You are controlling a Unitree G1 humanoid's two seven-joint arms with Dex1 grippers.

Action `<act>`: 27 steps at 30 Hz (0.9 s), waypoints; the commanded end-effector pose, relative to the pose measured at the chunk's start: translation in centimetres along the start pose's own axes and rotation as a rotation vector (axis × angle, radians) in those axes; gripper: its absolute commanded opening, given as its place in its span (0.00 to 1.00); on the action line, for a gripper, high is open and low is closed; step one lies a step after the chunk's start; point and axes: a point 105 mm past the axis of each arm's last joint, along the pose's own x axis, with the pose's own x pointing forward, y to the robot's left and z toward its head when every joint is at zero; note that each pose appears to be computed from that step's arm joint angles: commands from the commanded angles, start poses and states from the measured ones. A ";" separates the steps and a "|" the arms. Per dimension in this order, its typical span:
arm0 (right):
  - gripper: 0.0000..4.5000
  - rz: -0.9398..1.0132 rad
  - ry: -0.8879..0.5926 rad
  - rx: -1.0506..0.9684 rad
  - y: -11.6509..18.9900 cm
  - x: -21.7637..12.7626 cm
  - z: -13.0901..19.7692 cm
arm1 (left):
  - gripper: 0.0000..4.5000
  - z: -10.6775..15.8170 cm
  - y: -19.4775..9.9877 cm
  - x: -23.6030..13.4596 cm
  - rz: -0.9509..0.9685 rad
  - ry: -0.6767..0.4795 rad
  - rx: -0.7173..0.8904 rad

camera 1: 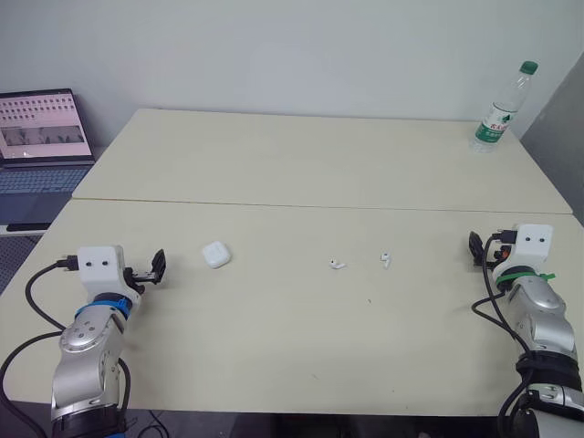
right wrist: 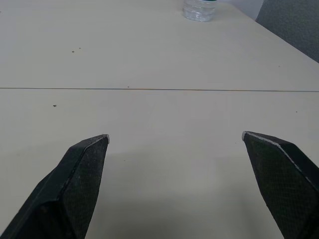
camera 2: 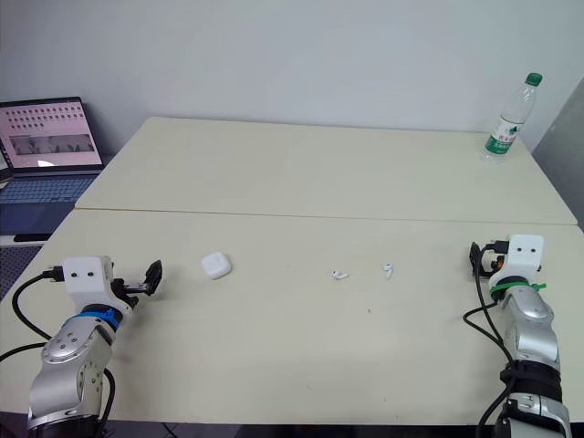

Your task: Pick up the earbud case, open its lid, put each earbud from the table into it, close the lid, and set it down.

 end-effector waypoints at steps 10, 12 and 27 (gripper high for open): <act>1.00 -0.014 -0.078 -0.022 0.0 0.3 1.8 | 1.00 1.6 3.2 0.0 0.064 -0.058 0.007; 1.00 -0.016 -0.080 -0.033 -0.1 0.4 1.8 | 1.00 1.6 3.4 0.0 0.060 -0.060 0.006; 1.00 0.351 -0.180 -0.145 5.9 0.1 5.6 | 1.00 7.9 0.2 0.9 -0.529 -0.068 0.036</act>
